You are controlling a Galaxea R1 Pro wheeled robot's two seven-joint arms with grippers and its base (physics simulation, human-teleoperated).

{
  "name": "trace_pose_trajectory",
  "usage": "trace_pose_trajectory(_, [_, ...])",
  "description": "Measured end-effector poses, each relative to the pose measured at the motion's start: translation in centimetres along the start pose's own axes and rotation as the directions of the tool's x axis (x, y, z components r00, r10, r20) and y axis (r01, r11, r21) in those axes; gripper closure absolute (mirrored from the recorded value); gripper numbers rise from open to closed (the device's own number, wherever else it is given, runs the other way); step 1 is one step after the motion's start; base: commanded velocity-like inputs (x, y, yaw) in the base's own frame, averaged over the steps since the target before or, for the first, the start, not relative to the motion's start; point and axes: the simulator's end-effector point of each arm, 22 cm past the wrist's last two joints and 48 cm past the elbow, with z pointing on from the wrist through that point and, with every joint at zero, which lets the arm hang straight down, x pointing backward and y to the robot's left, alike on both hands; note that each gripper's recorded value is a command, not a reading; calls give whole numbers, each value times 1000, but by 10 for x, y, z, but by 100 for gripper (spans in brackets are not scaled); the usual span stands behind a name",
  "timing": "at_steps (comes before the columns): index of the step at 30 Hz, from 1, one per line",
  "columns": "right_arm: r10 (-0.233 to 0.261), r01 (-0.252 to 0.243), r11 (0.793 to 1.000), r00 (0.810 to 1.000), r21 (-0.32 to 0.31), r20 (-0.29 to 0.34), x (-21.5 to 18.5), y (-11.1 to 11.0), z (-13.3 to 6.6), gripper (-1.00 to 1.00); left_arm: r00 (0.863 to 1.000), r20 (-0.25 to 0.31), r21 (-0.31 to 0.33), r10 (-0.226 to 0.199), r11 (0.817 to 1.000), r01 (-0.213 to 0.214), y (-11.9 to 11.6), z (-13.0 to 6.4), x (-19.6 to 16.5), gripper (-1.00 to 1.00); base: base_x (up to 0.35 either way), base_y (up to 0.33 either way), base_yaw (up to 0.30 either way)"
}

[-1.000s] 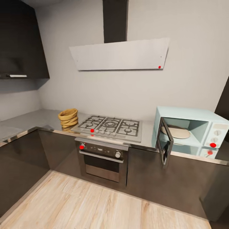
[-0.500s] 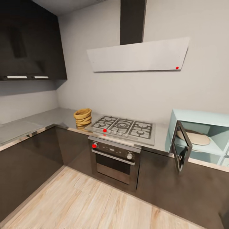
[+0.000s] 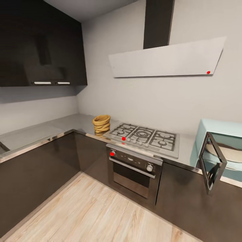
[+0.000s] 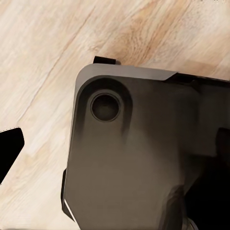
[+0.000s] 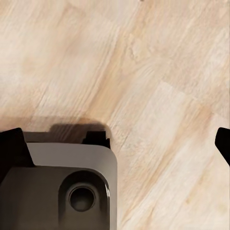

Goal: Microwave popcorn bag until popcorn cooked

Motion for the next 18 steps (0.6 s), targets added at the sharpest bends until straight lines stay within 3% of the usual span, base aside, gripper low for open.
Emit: trace_pose_trajectory(18, [-2, 2, 1000, 1000, 0, 12, -5, 0, -1, -100, 1000, 13, 2, 0, 1000, 0, -1, 0, -5, -100, 0, 0, 261])
